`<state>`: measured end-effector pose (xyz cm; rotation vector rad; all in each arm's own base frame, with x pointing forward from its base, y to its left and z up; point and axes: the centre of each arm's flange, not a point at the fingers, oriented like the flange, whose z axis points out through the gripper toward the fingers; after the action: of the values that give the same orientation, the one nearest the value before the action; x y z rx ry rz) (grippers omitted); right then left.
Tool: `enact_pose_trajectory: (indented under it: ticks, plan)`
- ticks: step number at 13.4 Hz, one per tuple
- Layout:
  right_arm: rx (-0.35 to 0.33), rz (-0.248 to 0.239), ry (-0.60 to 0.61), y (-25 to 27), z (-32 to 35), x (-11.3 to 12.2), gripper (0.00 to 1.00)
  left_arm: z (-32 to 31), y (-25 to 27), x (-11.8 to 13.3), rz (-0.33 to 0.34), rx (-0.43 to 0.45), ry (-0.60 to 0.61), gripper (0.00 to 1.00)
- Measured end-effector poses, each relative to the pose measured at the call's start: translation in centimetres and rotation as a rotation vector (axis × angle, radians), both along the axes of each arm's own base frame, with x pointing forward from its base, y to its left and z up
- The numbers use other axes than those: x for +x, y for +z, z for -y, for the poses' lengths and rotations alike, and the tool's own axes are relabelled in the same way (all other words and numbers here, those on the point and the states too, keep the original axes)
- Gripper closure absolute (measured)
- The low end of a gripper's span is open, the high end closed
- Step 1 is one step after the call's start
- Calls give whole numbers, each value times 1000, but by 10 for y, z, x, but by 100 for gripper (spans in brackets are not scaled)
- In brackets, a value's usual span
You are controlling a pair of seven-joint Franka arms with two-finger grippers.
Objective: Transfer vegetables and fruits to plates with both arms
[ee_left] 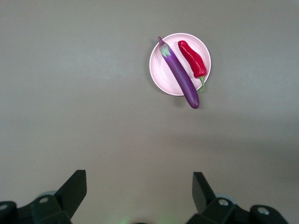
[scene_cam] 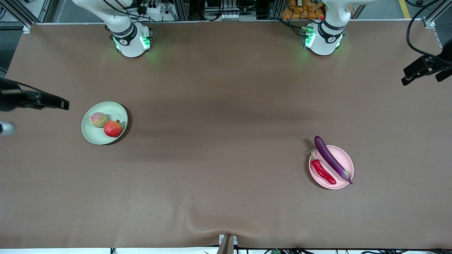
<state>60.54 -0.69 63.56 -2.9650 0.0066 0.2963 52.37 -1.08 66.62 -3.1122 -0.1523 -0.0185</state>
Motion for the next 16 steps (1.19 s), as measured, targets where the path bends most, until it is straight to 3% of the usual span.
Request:
enact_pose_trajectory:
  ticks: [3, 6, 10, 16]
  plan:
    - [-27, 114, 114, 50, 14, -31, 0, 1, 3, -7, 3, 0, -4, 0]
    - [-34, 175, 120, 49, 15, -55, 0, 1, 0, -7, -2, 0, -5, 0]
    - [-46, 198, 137, 28, 10, -84, 0, 2, -2, -7, -8, 0, -7, 0]
    - [-78, 242, 212, 40, 15, -86, 0, 16, -10, -11, -27, 3, -34, 0]
